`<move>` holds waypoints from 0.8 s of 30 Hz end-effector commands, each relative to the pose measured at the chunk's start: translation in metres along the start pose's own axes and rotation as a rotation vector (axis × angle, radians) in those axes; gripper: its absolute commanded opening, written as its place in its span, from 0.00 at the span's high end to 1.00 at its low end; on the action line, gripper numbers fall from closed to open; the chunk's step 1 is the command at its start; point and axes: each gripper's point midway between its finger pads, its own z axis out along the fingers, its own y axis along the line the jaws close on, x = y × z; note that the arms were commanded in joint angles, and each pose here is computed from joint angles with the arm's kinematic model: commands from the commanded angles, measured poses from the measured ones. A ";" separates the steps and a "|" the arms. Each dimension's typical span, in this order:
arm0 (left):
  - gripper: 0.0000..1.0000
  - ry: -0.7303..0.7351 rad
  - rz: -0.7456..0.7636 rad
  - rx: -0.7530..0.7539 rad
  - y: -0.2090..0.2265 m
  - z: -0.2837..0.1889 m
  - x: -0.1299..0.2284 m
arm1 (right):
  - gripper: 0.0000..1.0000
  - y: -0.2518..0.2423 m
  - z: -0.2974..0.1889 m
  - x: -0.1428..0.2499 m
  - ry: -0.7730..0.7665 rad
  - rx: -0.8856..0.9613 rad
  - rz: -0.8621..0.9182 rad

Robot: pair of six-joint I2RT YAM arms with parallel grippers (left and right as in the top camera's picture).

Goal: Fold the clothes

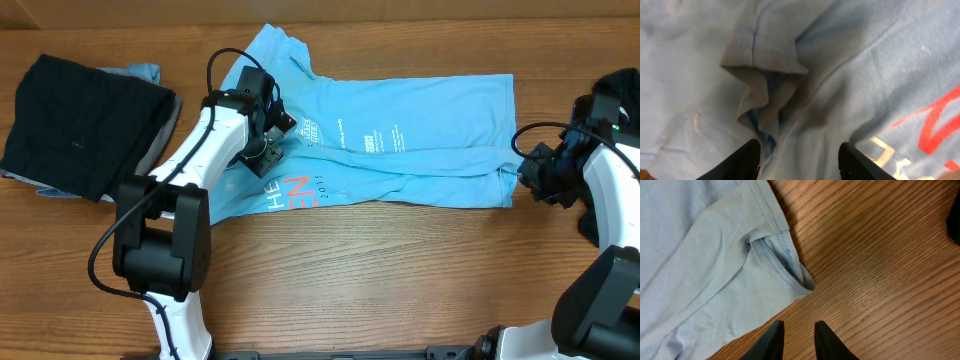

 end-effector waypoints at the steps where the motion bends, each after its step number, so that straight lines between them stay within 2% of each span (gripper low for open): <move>1: 0.45 -0.019 0.022 -0.004 0.000 0.005 -0.005 | 0.76 0.000 0.002 -0.001 0.001 -0.003 -0.001; 6: 0.44 -0.022 0.019 -0.063 0.011 0.006 -0.007 | 0.76 0.000 0.002 -0.001 0.002 -0.003 -0.001; 14: 0.45 -0.019 0.019 -0.064 0.007 0.019 0.000 | 0.76 0.000 0.002 -0.001 0.002 -0.003 -0.001; 19: 0.61 -0.011 -0.041 -0.170 0.026 0.018 0.000 | 0.76 0.000 0.002 -0.001 0.001 -0.003 -0.001; 24: 0.66 -0.029 -0.048 -0.182 0.031 0.017 -0.003 | 0.76 0.000 0.002 -0.001 0.001 -0.003 -0.001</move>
